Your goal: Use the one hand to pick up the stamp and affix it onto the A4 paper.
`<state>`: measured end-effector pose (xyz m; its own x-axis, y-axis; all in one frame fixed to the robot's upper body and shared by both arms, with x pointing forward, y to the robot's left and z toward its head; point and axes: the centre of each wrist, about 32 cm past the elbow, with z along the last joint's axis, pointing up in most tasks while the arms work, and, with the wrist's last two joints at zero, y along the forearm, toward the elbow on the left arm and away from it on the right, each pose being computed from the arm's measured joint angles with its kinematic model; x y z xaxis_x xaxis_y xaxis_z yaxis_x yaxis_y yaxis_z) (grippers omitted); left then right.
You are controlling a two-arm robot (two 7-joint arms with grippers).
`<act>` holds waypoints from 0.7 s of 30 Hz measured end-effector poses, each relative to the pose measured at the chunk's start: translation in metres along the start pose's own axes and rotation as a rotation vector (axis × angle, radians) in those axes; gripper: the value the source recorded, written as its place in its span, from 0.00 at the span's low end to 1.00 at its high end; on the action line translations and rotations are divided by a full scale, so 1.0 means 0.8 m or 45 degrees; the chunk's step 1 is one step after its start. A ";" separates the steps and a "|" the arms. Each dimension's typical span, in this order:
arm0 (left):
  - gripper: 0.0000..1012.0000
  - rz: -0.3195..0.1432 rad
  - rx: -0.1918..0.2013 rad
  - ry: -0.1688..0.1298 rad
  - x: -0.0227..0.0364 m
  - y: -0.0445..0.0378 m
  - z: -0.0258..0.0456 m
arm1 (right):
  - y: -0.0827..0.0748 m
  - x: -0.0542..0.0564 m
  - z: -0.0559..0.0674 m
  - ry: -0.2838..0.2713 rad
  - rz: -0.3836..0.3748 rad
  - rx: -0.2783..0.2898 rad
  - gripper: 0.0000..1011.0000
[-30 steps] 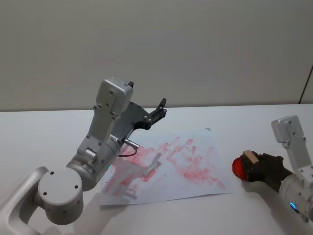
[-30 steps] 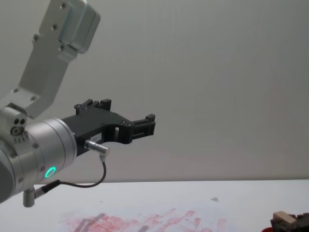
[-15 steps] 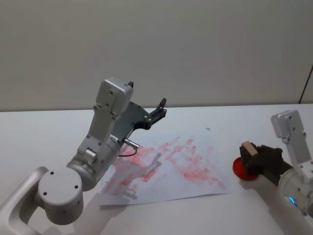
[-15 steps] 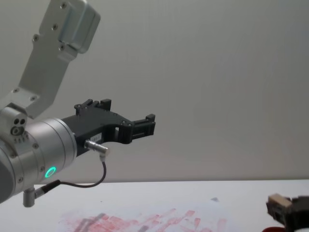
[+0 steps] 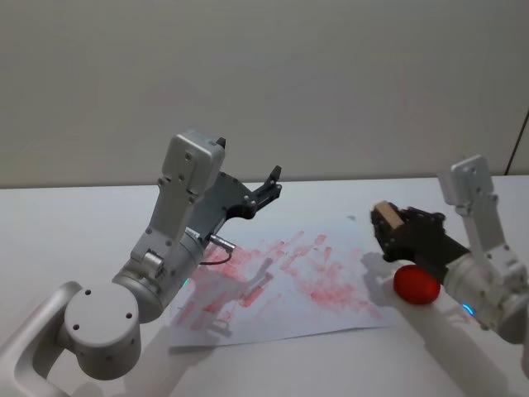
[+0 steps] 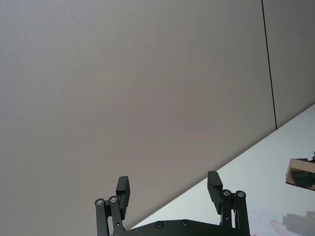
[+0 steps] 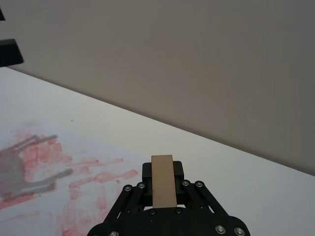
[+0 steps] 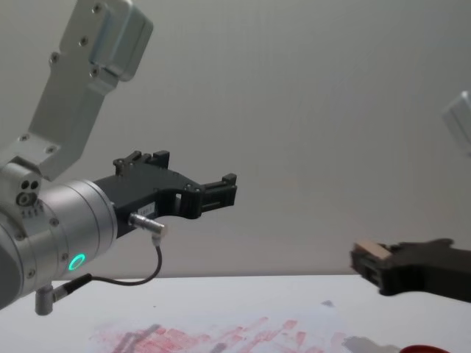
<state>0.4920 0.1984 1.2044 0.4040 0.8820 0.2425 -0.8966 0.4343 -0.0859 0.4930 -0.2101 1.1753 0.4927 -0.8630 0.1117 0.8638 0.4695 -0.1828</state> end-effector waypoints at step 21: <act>0.99 0.000 0.000 0.000 0.0000 0.000 0.0000 | 0.040 -0.012 0.006 0.070 0.228 -0.137 0.22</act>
<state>0.4920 0.1984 1.2044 0.4040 0.8820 0.2425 -0.8966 0.4343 -0.0859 0.5163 -0.1861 1.1733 0.6283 -0.7778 0.0152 0.7452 0.5961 -0.2988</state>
